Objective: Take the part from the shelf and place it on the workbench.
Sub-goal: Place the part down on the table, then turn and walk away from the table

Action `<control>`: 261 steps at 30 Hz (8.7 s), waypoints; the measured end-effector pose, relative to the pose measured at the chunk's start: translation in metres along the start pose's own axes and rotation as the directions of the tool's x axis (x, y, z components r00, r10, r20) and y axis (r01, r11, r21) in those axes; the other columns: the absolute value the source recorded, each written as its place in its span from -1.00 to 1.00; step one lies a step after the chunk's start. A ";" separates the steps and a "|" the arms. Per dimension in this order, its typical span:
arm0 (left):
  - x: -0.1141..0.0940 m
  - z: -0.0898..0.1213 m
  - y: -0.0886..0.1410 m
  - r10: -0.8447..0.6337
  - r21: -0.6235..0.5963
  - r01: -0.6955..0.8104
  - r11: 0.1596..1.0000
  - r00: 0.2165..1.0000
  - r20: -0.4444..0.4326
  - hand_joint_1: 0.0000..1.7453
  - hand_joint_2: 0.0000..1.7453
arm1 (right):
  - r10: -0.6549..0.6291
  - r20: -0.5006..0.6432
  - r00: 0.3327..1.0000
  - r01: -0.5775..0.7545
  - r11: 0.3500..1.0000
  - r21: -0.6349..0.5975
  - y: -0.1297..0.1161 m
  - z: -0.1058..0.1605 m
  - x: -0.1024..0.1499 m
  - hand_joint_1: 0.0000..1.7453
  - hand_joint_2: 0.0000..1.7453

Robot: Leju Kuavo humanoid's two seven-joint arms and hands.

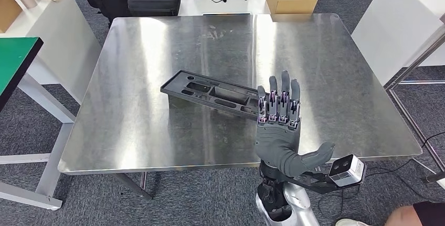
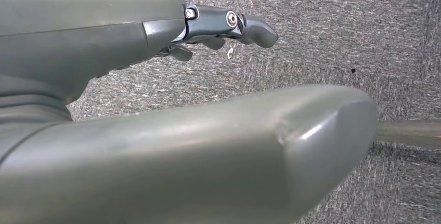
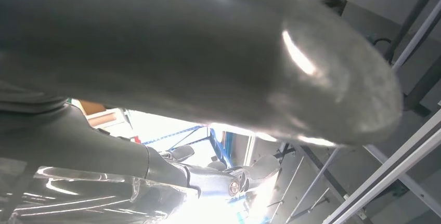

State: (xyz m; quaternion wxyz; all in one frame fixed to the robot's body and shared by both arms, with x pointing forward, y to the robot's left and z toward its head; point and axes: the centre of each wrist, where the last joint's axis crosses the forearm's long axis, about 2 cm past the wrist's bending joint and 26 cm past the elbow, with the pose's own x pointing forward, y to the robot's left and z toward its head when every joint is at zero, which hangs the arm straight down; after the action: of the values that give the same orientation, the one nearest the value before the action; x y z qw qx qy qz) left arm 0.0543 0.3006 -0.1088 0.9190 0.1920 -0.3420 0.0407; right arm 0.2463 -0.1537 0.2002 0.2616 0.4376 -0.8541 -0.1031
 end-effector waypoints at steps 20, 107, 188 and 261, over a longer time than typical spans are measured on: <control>0.012 -0.007 -0.004 0.017 -0.053 -0.015 0.998 1.000 0.025 -1.00 -1.00 | 0.159 -0.043 0.986 -0.162 0.982 -0.101 -0.025 0.018 0.022 -1.00 -1.00; 0.007 -0.003 -0.005 0.019 -0.037 -0.017 0.999 0.999 0.030 -1.00 -1.00 | 0.564 -0.669 0.485 -0.822 0.555 -0.128 -0.101 0.147 0.017 -1.00 -1.00; 0.002 0.003 -0.011 0.161 0.045 -0.157 0.987 0.982 -0.103 -1.00 -1.00 | -0.303 -0.750 -0.588 -0.736 0.586 0.340 -0.099 0.341 0.071 -1.00 -1.00; -0.001 0.007 -0.014 0.127 0.084 -0.116 0.990 0.983 -0.131 -1.00 -1.00 | -0.343 -0.712 -0.612 -0.725 0.603 0.333 -0.084 0.358 0.080 -1.00 -1.00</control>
State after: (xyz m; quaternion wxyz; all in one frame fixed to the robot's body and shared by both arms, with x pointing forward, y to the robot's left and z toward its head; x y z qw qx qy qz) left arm 0.0517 0.2852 -0.1090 0.9279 0.2025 -0.2880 0.1227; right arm 0.0740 -0.2871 -0.1065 0.9698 -0.1299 -0.1447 0.1474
